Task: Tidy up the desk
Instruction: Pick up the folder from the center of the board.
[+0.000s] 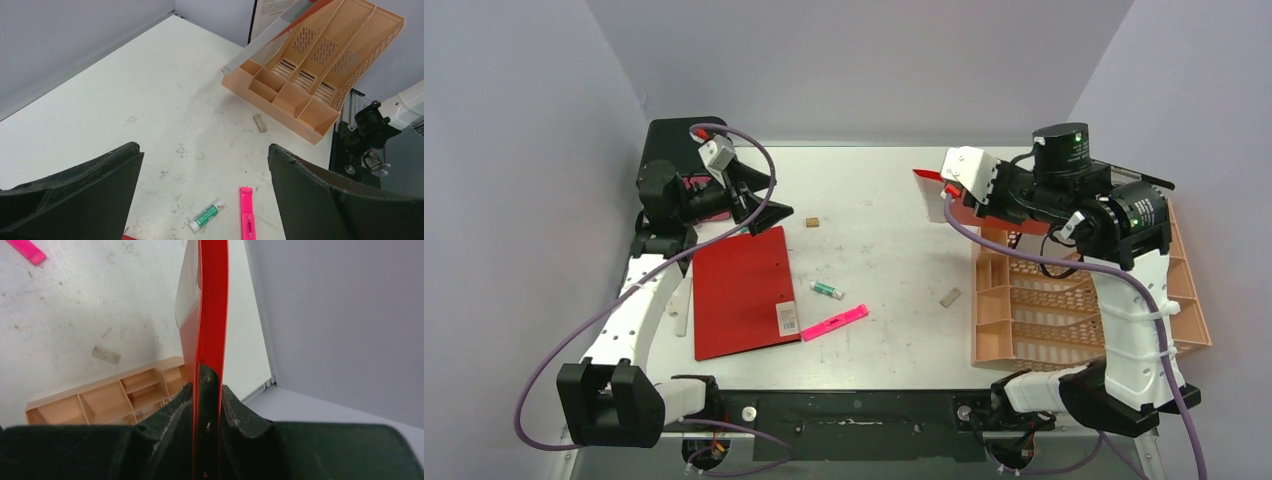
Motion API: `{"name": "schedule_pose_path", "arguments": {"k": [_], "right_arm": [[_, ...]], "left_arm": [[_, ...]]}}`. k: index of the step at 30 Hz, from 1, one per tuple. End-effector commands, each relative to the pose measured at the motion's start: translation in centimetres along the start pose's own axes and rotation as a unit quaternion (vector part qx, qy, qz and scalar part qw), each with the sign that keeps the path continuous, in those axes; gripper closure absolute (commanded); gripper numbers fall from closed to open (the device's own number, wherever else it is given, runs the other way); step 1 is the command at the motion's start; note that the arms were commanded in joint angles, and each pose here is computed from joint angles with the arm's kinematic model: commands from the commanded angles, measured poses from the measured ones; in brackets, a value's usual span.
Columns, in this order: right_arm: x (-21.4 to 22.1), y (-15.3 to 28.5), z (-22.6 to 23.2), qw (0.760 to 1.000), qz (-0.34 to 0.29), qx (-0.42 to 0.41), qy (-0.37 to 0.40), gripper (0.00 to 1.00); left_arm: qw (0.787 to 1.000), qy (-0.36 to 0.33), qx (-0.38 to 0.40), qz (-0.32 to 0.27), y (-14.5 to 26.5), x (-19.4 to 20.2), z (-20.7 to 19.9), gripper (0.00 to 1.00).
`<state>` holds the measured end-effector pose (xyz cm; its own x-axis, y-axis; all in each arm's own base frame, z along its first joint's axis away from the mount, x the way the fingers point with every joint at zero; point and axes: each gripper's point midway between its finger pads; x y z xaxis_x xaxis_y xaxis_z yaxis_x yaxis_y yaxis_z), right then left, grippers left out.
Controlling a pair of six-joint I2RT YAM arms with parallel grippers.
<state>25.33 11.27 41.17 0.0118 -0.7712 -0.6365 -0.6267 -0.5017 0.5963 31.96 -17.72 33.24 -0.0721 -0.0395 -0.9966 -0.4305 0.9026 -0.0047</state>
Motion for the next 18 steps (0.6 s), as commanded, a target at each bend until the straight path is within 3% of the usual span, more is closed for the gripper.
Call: {"name": "schedule_pose_path", "arguments": {"k": [1,11,18], "right_arm": [[2.5,2.4,-1.8,0.996,0.052,0.077,0.014,0.95],[5.4,6.1,0.3,0.991,0.064,0.115,-0.002,0.95],[5.6,6.0,1.4,0.994,0.046,0.099,-0.022,0.95]], "left_arm": [[1.000,-0.020,-0.017,0.015,0.7,0.2,0.1,0.04],[0.999,-0.026,-0.025,0.032,-0.3,1.1,0.9,0.04],[0.989,-0.096,0.027,0.113,-8.2,3.9,-0.5,0.04]]}}
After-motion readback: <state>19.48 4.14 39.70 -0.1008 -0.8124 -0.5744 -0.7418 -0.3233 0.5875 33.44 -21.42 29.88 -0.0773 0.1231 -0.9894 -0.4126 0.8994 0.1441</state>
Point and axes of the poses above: each gripper's point midway between its finger pads, its own y axis back along the fingers, its own z axis along the line the jaws close on, x = y × z, and after that the axes turned 9 degrees about -y, right-handed
